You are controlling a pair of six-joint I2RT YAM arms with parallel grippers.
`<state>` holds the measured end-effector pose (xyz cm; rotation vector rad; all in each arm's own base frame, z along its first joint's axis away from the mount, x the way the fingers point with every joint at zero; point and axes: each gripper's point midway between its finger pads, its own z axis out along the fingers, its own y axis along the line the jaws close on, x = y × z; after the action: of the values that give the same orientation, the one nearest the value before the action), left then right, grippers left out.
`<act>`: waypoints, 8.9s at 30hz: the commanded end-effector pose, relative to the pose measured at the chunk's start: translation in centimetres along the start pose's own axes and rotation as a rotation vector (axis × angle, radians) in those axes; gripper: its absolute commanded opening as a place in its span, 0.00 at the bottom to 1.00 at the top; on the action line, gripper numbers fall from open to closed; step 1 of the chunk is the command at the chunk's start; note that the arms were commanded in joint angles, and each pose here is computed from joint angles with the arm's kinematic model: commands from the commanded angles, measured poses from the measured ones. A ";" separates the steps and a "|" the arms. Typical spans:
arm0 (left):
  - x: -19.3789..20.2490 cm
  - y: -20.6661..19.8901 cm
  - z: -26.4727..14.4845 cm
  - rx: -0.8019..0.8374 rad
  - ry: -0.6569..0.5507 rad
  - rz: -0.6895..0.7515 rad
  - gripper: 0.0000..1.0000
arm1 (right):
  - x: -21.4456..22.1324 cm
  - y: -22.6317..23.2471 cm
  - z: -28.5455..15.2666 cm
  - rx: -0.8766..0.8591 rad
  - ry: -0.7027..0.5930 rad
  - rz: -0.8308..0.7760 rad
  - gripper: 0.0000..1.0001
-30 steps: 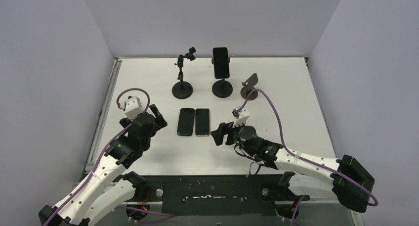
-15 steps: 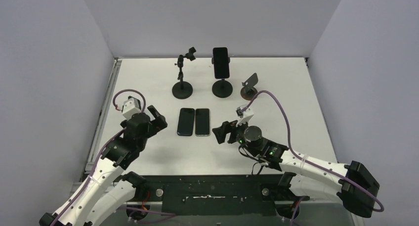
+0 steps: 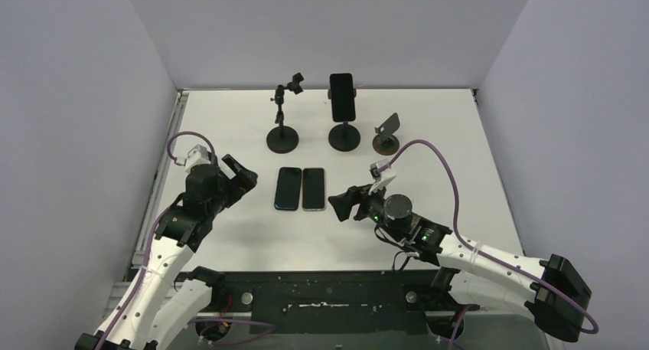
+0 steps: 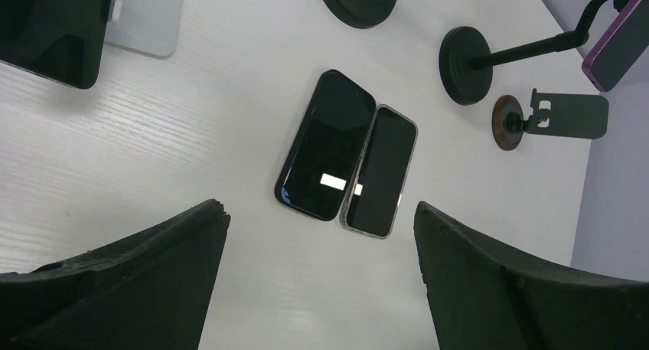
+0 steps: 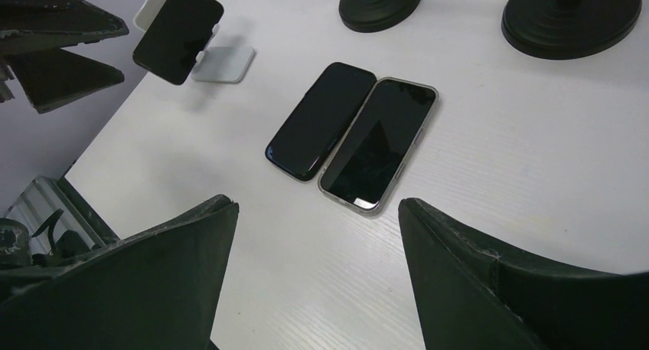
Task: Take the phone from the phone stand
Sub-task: Remove the phone from the phone stand, then place the phone at the center of the board.
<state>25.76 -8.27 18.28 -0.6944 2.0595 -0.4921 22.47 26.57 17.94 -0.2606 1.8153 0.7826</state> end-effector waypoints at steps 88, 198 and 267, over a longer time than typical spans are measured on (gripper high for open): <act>-5.8 13.0 8.4 -0.255 -0.133 -0.052 0.06 | -5.4 0.0 -0.6 -0.035 -0.136 -0.095 0.79; 2.3 -16.7 -11.1 1.292 0.119 -0.195 0.00 | -13.5 12.7 2.2 -0.917 -0.147 0.703 0.53; 0.2 -15.6 -2.0 0.825 -0.074 0.347 0.97 | 2.5 -4.4 1.5 -0.212 0.404 0.336 0.00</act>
<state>27.48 -20.00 27.49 -0.0099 1.6445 -1.1038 24.27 24.65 13.59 -0.2459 2.2218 1.1966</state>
